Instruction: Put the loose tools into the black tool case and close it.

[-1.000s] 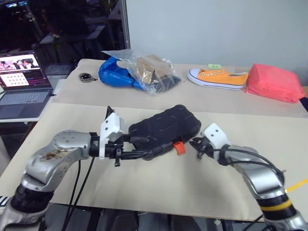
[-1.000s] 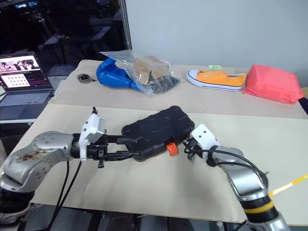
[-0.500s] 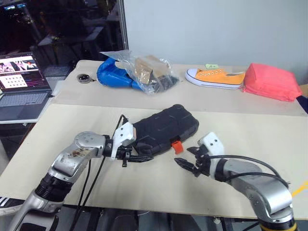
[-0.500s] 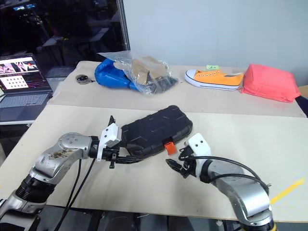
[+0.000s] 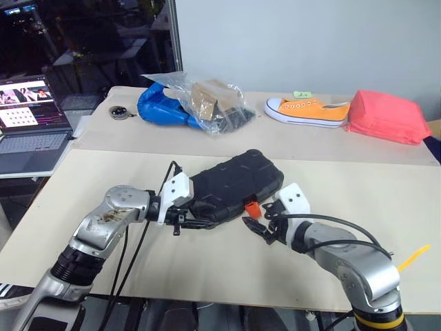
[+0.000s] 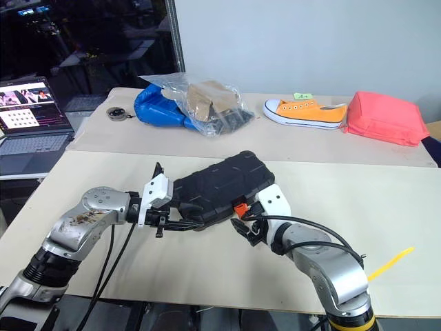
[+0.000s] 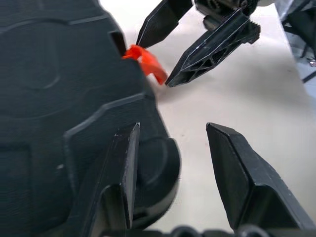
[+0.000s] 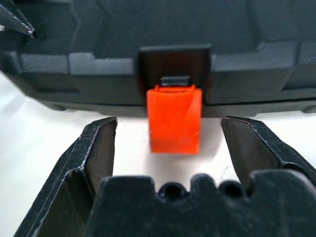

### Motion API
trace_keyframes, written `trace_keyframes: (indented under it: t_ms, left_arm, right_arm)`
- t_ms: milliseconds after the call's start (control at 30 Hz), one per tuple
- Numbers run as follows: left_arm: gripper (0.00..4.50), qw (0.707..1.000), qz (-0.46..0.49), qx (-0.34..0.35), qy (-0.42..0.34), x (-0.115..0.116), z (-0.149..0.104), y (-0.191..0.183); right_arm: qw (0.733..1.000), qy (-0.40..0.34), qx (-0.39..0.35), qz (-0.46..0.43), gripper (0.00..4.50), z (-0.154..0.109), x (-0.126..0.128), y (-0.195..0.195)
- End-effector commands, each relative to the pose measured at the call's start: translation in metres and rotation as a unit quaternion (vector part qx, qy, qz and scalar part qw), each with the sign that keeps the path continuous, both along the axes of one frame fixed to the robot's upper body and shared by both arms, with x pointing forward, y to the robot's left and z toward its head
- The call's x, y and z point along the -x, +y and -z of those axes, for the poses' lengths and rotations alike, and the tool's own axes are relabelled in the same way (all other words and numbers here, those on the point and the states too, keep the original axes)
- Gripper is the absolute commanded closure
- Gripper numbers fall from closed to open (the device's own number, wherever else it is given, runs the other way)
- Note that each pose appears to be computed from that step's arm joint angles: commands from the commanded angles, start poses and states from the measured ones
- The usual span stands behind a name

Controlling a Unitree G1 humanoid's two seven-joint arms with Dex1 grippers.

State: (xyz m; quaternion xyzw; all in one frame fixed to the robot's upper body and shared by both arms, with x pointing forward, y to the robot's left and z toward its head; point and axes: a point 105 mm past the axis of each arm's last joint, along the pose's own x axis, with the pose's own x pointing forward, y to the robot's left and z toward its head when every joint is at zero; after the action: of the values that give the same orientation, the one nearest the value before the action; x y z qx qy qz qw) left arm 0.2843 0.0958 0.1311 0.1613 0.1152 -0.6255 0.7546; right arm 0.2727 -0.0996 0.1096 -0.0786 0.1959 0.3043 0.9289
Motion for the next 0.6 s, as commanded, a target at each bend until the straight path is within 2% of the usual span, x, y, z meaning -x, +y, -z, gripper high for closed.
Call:
trace_keyframes:
  t_ms: [33, 233, 267, 600]
  left_arm:
    - [2.19, 1.0, -0.007, -0.001, -0.013, -0.002, -0.007, -0.004]
    - [2.19, 1.0, -0.01, -0.002, -0.008, 0.0, -0.006, -0.005]
    - [2.19, 1.0, -0.011, -0.002, -0.008, 0.0, -0.006, -0.005]
    - [2.19, 1.0, -0.022, -0.014, 0.0, -0.001, 0.001, -0.004]
  right_arm:
    - [1.0, -0.023, -0.001, -0.005, 1.26, -0.009, -0.003, 0.003]
    - [1.0, -0.026, 0.004, -0.01, 3.23, -0.008, -0.004, 0.004]
    - [1.0, -0.029, 0.004, -0.01, 3.33, -0.009, -0.004, 0.005]
    - [0.995, -0.097, -0.021, -0.029, 3.33, -0.029, -0.012, 0.016]
